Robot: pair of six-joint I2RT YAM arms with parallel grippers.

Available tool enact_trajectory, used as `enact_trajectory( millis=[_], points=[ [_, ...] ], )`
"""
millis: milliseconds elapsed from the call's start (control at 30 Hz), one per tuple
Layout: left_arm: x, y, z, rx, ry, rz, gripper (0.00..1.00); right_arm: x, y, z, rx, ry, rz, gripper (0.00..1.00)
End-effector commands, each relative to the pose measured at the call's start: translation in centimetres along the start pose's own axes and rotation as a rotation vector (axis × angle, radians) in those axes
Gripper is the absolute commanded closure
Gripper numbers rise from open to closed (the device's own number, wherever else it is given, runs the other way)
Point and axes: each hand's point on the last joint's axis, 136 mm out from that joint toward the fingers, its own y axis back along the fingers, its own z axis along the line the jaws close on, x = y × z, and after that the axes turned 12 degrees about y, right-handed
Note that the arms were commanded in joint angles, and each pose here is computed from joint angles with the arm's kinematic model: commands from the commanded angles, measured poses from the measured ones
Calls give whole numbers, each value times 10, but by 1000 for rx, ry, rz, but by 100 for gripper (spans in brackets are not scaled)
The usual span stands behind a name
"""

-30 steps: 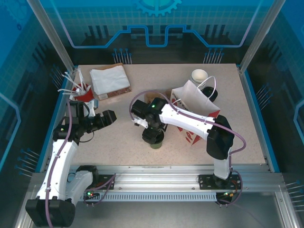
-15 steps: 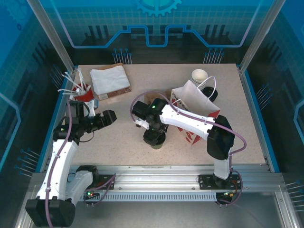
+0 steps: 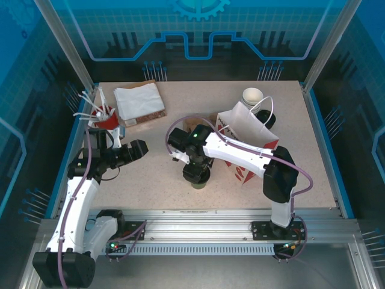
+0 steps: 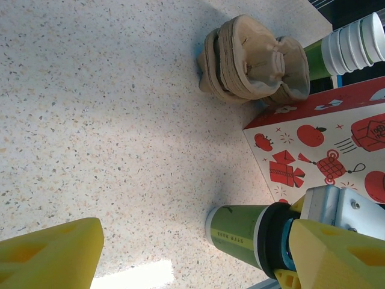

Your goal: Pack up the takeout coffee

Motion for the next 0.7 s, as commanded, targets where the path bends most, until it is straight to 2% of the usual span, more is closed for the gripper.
enact_trajectory(
  millis=[0,100,267,433,667],
  points=[
    [0,1,-5,33,5,1,18,11,21,-1,-5,-19,-20,38],
    [-1,1,-9,45,6,-3,18,9,46,4,-15,-14,-83,42],
    [-8,1,-32,71,-39,-23,18,8,114,6,6,-4,-243,46],
    [-18,1,-76,115,-120,-66,19,16,191,-5,69,-13,-434,49],
    [-21,-8,-158,208,-293,-75,19,50,264,-46,219,-132,-604,51]
  ],
)
